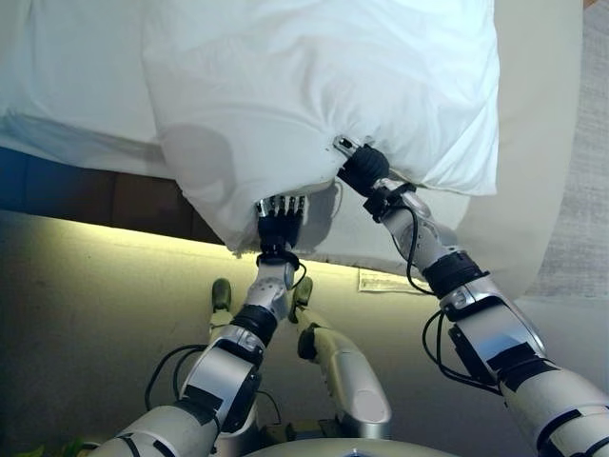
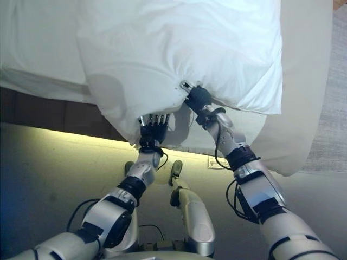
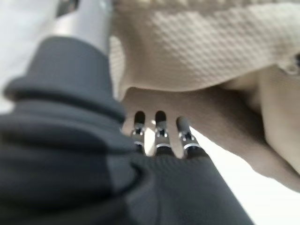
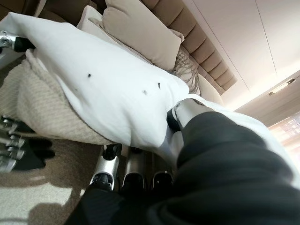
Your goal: Make the bed neatly
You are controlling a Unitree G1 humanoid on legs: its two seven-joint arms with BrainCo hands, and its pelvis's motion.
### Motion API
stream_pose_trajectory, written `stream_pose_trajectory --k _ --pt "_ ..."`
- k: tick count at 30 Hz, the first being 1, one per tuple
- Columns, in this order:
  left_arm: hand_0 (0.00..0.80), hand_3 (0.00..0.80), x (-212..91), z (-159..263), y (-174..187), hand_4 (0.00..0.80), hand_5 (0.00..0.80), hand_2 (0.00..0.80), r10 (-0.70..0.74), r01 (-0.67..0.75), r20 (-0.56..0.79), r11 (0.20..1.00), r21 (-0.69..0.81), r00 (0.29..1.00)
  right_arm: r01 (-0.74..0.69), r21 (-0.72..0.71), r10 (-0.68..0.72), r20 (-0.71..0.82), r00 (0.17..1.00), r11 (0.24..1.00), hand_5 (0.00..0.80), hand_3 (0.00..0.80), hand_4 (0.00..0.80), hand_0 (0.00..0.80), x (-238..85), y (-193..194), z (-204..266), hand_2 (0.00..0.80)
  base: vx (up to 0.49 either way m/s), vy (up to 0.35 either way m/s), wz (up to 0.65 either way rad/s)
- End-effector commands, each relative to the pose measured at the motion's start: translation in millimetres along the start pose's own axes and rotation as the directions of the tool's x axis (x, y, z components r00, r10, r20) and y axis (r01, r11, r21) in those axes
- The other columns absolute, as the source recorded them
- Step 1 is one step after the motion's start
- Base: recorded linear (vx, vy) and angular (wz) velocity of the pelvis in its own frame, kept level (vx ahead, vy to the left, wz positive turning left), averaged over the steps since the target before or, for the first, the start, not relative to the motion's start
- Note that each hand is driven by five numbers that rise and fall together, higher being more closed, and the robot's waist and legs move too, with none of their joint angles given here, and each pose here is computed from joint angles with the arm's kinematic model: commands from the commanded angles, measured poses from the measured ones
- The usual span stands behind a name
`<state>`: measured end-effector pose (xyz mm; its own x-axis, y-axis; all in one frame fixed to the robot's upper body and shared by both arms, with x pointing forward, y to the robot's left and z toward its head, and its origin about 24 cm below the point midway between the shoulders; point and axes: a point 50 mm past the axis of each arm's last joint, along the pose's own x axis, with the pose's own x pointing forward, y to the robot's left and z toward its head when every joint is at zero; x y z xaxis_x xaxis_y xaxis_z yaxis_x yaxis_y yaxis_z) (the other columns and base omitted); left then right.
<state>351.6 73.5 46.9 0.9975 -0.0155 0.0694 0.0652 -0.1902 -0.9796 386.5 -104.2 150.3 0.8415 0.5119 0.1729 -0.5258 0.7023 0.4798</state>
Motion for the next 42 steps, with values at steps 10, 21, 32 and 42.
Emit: stream_pose_trajectory --k 10,21,32,42 --pt "0.0 0.0 -6.8 -22.8 -23.1 0.0 0.0 0.0 -0.291 0.286 -0.018 0.948 -0.14 0.957 -0.069 -0.021 0.071 0.106 0.992 0.997 0.8 0.8 0.8 0.8 -1.5 -1.6 32.9 0.8 0.007 -0.046 0.09" --pt "0.0 0.0 -12.0 -10.2 -27.4 0.0 0.0 0.0 -0.372 0.376 0.049 0.919 -0.12 0.927 -0.007 -0.019 0.007 0.007 1.0 1.0 0.8 0.8 0.8 0.8 -12.0 -23.3 15.7 0.8 0.014 -0.002 0.04" --pt "0.0 0.0 -6.2 21.3 -30.3 0.0 0.0 0.0 -0.333 0.343 0.139 0.938 -0.052 0.933 0.031 -0.042 -0.034 -0.08 0.996 0.999 0.8 0.8 0.8 0.8 -20.0 -35.4 -5.3 0.8 0.001 0.021 0.07" --pt "0.8 0.8 8.1 59.1 -45.9 0.8 0.8 0.8 -0.287 0.293 0.237 0.956 0.011 0.928 0.037 -0.054 -0.044 -0.116 0.992 0.998 0.8 0.8 0.8 0.8 -26.1 -40.4 -12.6 0.8 0.0 0.0 0.0"
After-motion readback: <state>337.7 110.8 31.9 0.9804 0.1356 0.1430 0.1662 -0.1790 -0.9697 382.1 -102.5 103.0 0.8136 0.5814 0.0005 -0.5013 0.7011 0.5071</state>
